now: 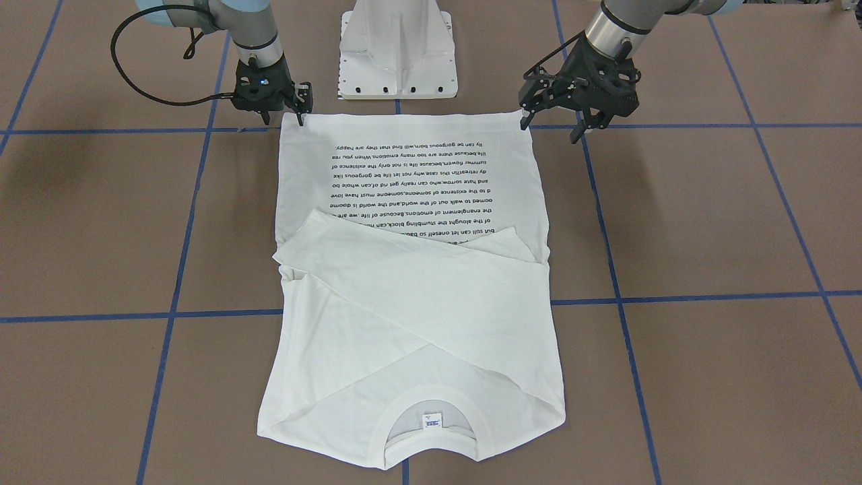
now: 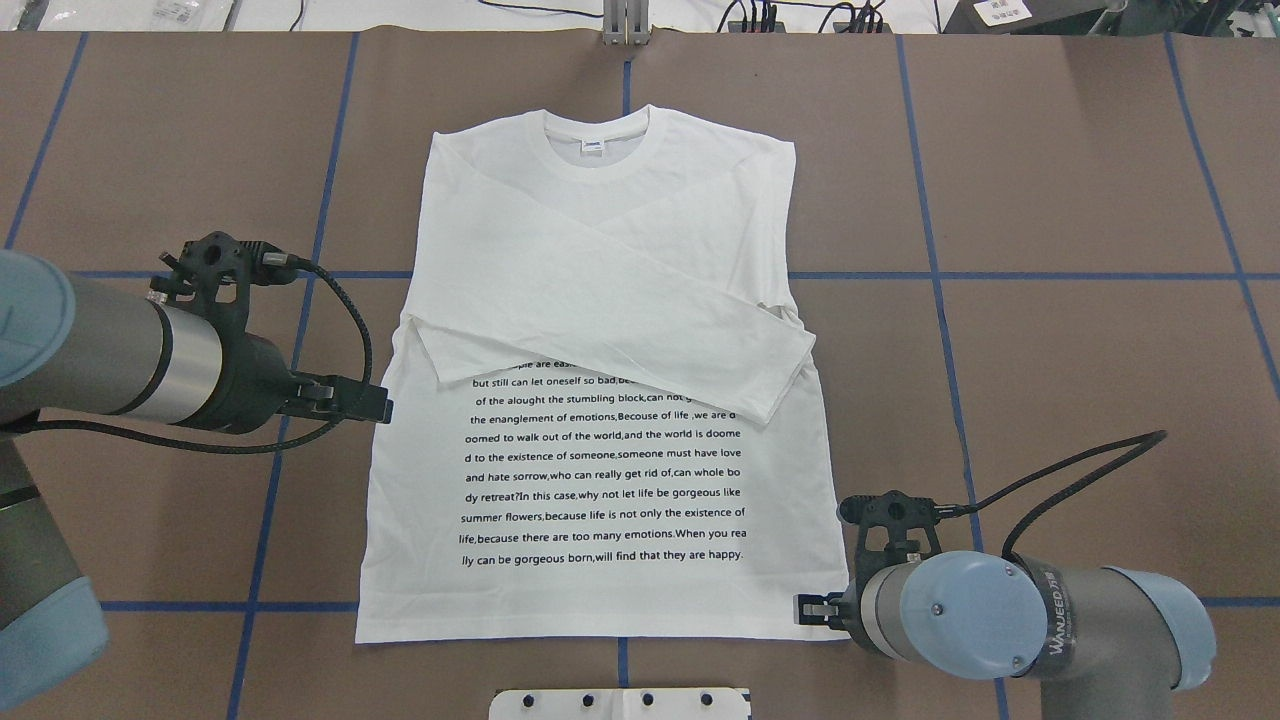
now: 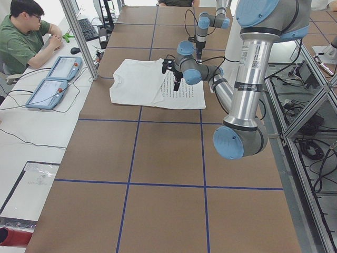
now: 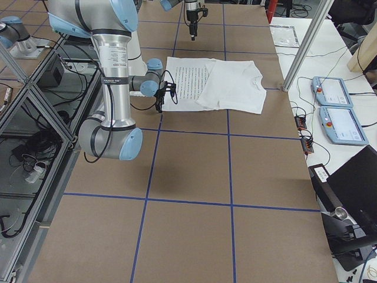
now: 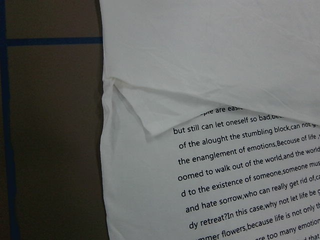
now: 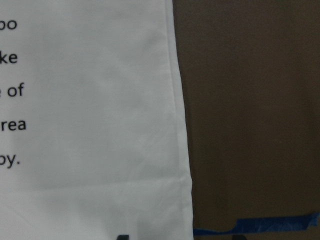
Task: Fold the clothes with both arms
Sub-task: 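Position both grippers at the hem corners nearest the robot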
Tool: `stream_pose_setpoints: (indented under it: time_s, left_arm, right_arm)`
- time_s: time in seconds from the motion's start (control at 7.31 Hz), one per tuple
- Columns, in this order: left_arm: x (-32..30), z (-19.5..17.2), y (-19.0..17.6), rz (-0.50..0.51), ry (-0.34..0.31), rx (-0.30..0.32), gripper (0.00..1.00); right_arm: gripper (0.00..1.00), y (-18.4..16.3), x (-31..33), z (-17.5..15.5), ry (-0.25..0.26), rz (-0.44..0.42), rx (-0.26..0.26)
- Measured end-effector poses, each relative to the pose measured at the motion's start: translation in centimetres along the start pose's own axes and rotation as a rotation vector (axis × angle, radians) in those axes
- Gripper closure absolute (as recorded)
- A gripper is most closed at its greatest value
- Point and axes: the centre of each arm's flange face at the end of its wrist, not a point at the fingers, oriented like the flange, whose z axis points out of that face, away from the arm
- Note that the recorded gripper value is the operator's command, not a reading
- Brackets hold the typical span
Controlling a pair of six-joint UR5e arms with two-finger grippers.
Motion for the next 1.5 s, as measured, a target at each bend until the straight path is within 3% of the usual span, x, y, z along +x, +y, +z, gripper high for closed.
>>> stream_pose_setpoints:
  time_s: [0.41,1.23,1.37,1.5]
  left_arm:
    - [-0.07,0.10,-0.01,-0.002,-0.002,-0.001,0.00]
    - [-0.06,0.16,0.01,-0.003,-0.002,-0.002,0.00]
    - [-0.03,0.16,0.01,-0.003,-0.002,-0.002,0.00]
    - [0.02,0.17,0.02,-0.003,-0.001,-0.002,0.00]
  right_arm:
    - [0.37,0.10,0.08,0.74,0.013,0.000,-0.004]
    - [0.38,0.43,-0.08,0.39,0.003,0.006,-0.031]
    - [0.51,0.44,-0.08,0.38,0.003,0.006,-0.031]
    - [0.81,0.44,-0.08,0.40,0.003,0.006,-0.031]
